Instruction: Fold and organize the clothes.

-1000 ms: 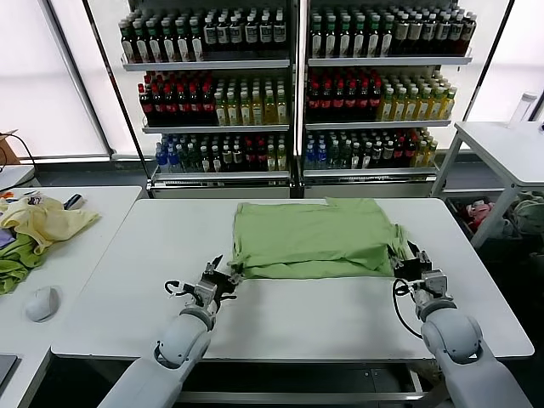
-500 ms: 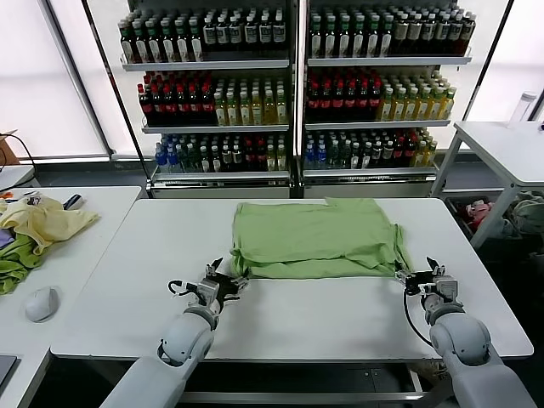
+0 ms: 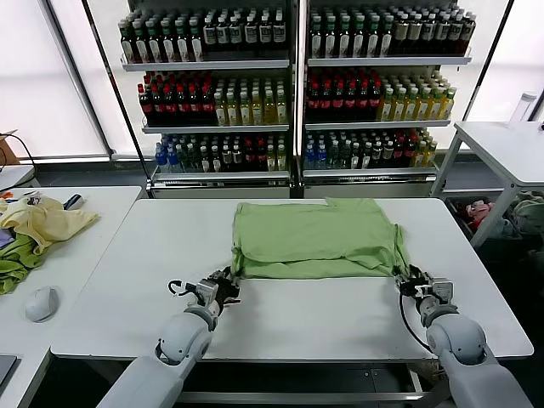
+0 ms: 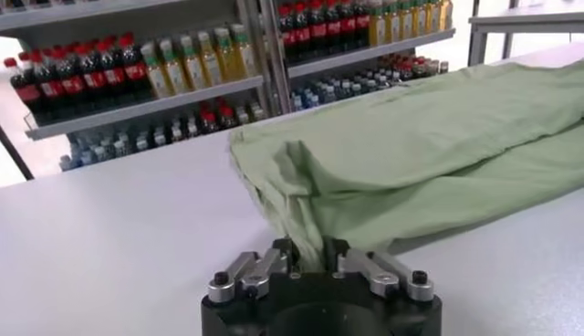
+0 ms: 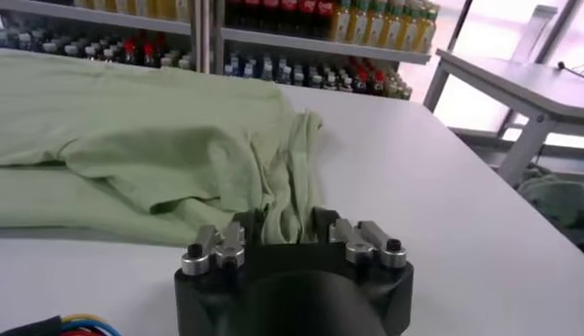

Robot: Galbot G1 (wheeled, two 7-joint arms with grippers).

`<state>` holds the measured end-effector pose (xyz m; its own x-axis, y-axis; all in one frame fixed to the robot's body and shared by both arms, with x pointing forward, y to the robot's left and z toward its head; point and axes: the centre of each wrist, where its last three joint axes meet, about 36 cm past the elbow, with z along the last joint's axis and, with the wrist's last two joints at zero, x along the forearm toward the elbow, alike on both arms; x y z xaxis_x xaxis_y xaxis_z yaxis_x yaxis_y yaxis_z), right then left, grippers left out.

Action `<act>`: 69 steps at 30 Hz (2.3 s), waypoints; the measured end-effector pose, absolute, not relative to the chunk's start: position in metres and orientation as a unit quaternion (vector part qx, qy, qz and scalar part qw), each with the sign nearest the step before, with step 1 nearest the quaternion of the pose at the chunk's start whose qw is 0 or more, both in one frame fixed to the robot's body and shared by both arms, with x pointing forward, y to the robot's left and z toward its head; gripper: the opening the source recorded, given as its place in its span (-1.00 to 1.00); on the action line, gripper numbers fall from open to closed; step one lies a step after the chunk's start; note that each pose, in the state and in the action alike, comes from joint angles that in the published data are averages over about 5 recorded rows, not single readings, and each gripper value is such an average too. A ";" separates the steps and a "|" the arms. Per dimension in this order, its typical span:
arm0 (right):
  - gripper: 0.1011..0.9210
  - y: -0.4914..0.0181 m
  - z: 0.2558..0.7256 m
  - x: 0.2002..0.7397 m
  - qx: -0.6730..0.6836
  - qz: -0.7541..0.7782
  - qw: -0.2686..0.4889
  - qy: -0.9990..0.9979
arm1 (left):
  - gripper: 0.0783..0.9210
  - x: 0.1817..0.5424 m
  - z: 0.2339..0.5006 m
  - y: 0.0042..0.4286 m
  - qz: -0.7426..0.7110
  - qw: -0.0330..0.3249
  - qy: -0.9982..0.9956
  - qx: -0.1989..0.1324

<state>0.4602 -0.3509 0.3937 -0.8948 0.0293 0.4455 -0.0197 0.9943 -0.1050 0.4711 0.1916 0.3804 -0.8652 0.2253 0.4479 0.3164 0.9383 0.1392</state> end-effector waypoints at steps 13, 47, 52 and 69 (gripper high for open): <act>-0.87 -0.349 0.402 0.433 0.009 0.059 0.230 -0.971 | -0.95 0.453 0.390 0.201 -0.096 0.214 -0.961 -0.144; 0.15 -0.311 0.469 0.329 0.031 0.131 0.165 -0.977 | -0.16 0.319 0.451 0.242 -0.138 0.189 -0.963 -0.130; 0.51 -0.313 0.472 0.367 0.025 0.111 0.154 -0.981 | 0.19 0.343 0.452 0.244 -0.128 0.181 -0.968 -0.120; 0.76 -0.294 0.463 0.547 0.025 0.058 0.190 -0.980 | 0.77 0.496 0.435 0.227 -0.115 0.179 -0.973 -0.092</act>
<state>0.5467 -0.2938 0.4632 -0.9269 -0.0268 0.3745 -0.0709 0.9920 -0.1044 0.4961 0.2275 0.4348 -0.9191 0.1378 0.3691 0.2198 0.9568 0.1903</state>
